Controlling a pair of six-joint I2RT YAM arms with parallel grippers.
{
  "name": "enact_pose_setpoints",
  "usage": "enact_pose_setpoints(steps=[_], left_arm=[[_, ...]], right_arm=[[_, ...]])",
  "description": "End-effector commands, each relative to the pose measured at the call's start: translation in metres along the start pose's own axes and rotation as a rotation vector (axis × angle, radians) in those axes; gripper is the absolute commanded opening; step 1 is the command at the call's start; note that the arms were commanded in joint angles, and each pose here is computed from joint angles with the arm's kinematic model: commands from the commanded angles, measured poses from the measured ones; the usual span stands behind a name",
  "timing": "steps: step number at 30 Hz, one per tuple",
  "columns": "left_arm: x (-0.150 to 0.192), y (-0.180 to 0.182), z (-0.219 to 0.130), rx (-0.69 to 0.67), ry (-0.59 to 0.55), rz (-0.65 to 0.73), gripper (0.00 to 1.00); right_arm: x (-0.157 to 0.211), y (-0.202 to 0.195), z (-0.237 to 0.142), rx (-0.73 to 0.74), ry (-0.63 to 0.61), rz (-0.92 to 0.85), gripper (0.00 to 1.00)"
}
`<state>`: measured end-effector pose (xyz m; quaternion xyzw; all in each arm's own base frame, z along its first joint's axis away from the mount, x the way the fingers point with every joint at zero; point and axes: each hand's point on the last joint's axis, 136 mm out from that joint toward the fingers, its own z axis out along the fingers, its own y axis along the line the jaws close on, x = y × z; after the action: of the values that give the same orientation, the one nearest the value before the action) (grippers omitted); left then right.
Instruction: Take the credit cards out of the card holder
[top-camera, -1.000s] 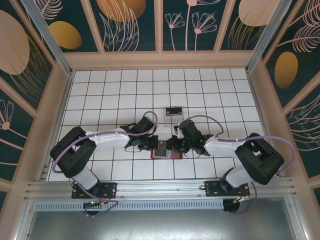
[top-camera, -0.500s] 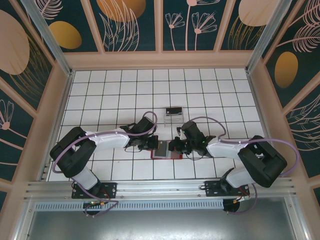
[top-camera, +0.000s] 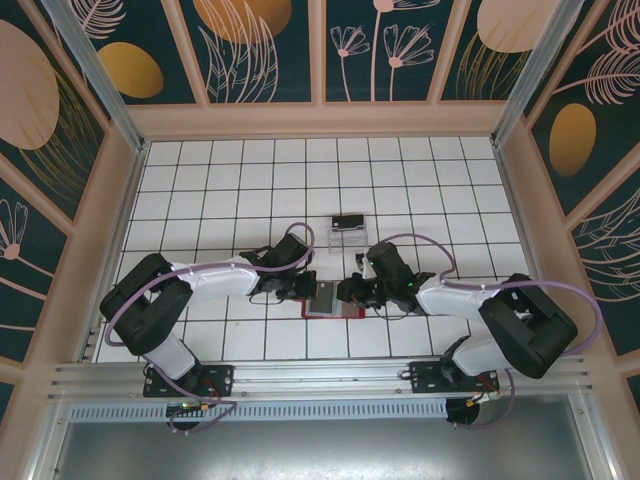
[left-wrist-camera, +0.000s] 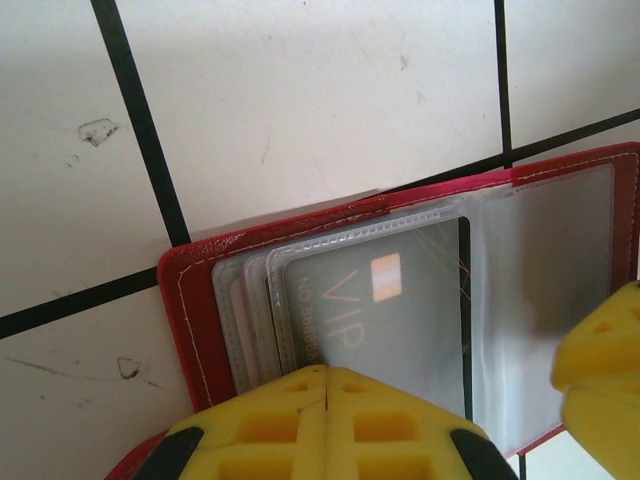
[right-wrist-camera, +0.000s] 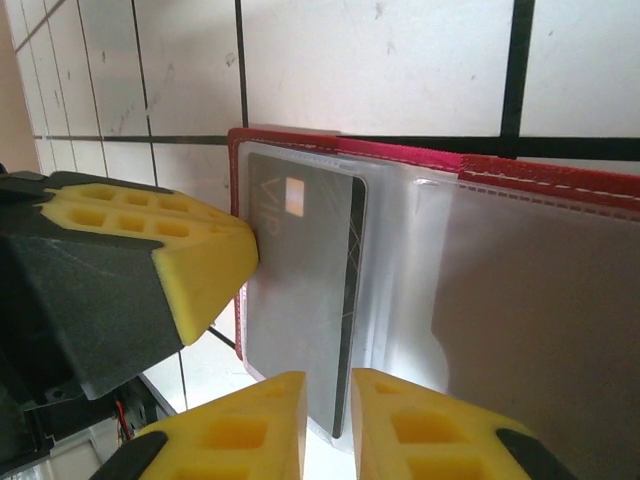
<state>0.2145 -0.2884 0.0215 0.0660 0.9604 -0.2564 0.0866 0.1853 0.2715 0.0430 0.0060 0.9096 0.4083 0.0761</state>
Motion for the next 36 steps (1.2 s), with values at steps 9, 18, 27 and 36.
enact_pose_setpoints(steps=[9,18,27,36], left_arm=[[0.042,0.044,0.018,-0.121,0.133,-0.059,0.07],[0.048,0.044,0.022,-0.098,0.156,-0.071,0.07],[0.047,0.044,0.022,-0.099,0.152,-0.075,0.07],[0.047,0.042,0.022,-0.095,0.153,-0.075,0.06]], right_arm=[[-0.003,0.011,0.021,-0.064,0.039,-0.001,0.21],[-0.005,0.017,0.026,-0.082,0.046,-0.002,0.2],[-0.007,0.033,0.01,-0.14,0.0,-0.012,0.18],[-0.01,0.034,0.013,-0.145,-0.002,-0.013,0.18]])
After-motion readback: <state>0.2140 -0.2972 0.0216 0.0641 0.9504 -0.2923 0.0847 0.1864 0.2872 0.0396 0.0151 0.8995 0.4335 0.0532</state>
